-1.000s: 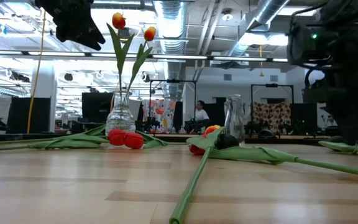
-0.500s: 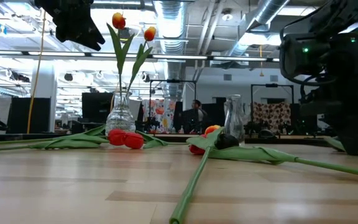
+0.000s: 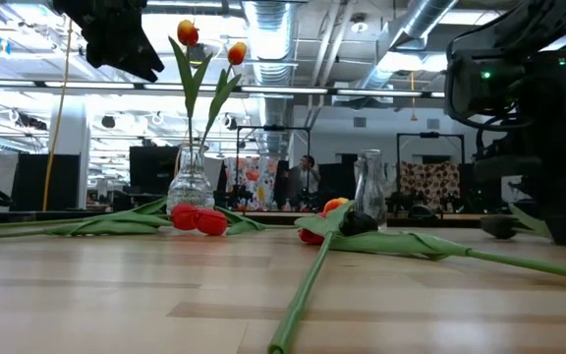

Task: Sort flowers into vase by color
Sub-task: Put the right black tulip into the right transparent vase

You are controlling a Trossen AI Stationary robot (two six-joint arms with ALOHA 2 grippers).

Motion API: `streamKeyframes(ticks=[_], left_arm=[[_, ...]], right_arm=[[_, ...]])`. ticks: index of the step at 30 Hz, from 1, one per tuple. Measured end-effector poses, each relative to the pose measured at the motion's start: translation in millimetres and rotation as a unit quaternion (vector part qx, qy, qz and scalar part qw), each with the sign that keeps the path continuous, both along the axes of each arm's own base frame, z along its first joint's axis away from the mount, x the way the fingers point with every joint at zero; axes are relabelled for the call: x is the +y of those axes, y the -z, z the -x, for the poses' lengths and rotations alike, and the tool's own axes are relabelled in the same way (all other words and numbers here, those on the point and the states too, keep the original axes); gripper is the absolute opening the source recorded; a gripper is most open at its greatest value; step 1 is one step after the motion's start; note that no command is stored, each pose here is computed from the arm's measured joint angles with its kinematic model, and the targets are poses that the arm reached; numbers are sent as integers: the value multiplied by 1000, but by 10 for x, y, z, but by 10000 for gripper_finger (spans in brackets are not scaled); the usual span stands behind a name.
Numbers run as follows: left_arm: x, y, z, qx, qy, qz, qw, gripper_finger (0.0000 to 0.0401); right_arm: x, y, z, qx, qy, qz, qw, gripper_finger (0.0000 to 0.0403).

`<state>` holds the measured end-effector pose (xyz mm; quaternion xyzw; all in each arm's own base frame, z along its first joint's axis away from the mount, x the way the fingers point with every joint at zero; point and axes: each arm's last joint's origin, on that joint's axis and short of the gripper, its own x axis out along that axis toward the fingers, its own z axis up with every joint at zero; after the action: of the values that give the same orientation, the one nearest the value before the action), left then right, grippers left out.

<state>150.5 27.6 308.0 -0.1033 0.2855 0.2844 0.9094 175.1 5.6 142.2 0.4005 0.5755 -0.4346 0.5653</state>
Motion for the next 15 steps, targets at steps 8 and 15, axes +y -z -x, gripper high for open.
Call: streamKeyframes(ticks=[8, 15], left_arm=[[-6, 1, -3, -1, 8, 8, 1000, 202], [-6, 1, -3, -1, 8, 8, 1000, 202]], right_arm=[[-18, -153, 23, -61, -10, 29, 998, 37], [-38, -355, 23, -160, -19, 61, 985, 34]])
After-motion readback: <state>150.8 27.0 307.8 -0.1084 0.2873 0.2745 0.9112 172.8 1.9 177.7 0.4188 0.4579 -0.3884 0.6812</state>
